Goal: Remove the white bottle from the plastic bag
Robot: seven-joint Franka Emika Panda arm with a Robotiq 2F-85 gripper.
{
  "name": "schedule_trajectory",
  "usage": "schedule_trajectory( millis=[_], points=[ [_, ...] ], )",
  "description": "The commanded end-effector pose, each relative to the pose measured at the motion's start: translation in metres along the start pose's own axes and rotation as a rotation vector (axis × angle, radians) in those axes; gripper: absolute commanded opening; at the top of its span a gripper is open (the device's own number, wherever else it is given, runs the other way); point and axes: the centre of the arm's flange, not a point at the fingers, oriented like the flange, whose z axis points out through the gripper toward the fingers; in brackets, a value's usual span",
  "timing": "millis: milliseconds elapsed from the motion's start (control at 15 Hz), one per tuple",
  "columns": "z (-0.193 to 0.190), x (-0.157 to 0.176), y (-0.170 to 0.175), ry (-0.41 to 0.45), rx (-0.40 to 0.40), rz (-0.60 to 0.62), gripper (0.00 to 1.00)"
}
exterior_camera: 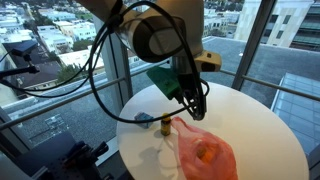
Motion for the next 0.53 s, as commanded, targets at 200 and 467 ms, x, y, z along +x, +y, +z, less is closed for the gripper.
schedule_trajectory(
  millis=[200, 467],
  points=[
    [0.021, 0.025, 0.027, -0.076, 0.042, 0.019, 1.0],
    [0.026, 0.014, 0.022, -0.065, 0.028, 0.027, 1.0]
  ],
)
